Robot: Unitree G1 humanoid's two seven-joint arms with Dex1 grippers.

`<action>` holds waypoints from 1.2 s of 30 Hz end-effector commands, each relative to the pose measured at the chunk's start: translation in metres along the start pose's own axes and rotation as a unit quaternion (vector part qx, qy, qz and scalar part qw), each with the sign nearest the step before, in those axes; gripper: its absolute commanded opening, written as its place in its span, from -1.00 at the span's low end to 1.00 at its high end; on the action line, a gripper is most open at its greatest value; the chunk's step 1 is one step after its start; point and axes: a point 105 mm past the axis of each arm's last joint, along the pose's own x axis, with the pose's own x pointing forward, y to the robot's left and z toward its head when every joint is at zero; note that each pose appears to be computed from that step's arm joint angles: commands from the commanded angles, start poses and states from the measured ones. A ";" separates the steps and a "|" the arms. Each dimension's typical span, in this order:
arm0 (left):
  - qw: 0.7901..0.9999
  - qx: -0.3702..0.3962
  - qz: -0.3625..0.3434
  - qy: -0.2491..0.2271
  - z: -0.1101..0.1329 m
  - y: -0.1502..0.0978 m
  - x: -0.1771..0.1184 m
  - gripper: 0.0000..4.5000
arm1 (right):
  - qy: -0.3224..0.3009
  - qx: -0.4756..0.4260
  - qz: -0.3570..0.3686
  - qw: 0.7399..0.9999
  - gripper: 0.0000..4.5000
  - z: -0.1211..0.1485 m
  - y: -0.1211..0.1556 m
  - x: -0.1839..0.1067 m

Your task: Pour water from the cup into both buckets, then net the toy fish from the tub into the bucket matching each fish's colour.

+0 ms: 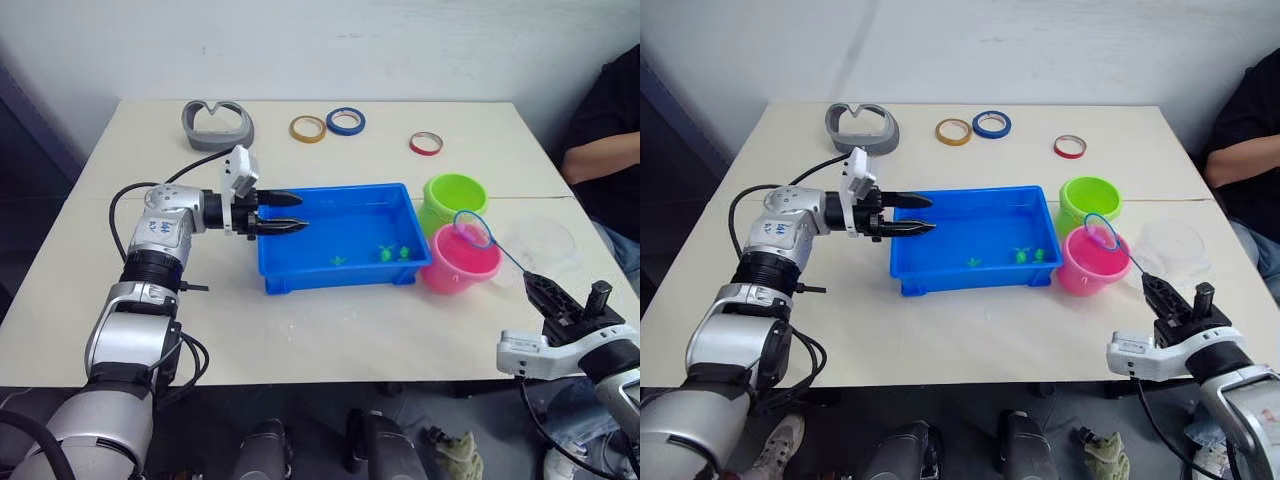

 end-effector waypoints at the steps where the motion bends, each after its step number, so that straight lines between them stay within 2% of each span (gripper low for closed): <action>1: 1.000 0.022 0.003 -0.011 0.011 0.001 -0.003 0.32 | 0.015 -0.057 -0.020 0.998 -1.00 -0.003 0.001 -0.003; 7: 1.000 0.024 0.004 -0.011 0.012 0.001 -0.004 0.32 | 0.035 -0.127 -0.062 0.989 -1.00 -0.003 -0.002 -0.007; 10: 1.000 0.025 0.006 -0.012 0.013 0.001 -0.006 0.32 | 0.041 -0.103 -0.074 0.991 -1.00 -0.003 -0.006 -0.007; 12: 1.000 0.025 0.012 -0.011 0.013 0.002 -0.009 0.32 | 0.040 -0.068 -0.093 0.993 -1.00 -0.003 -0.019 -0.005; 15: 0.999 0.024 0.040 0.000 0.011 0.008 -0.023 0.32 | -0.002 0.055 -0.090 0.994 -1.00 0.008 -0.038 0.005; 18: 0.997 0.027 0.074 0.017 0.010 0.015 -0.039 0.32 | -0.042 0.173 -0.093 0.980 -1.00 0.019 -0.059 0.016; 22: 0.988 0.015 0.147 0.055 0.004 0.028 -0.072 0.32 | -0.110 0.355 -0.051 0.927 -1.00 0.030 -0.087 0.041; 27: 0.975 -0.011 0.195 0.102 -0.006 0.025 -0.105 0.32 | -0.195 0.516 0.023 0.834 -1.00 0.054 -0.109 0.068; 32: 0.962 -0.047 0.233 0.134 -0.013 0.015 -0.130 0.32 | -0.261 0.596 0.118 0.750 -1.00 0.087 -0.118 0.089; 35: 0.952 -0.060 0.254 0.156 -0.019 0.006 -0.139 0.32 | -0.281 0.625 0.175 0.707 -1.00 0.104 -0.121 0.100; 36: 0.950 -0.064 0.261 0.162 -0.020 0.004 -0.141 0.32 | -0.285 0.629 0.183 0.700 -1.00 0.107 -0.123 0.103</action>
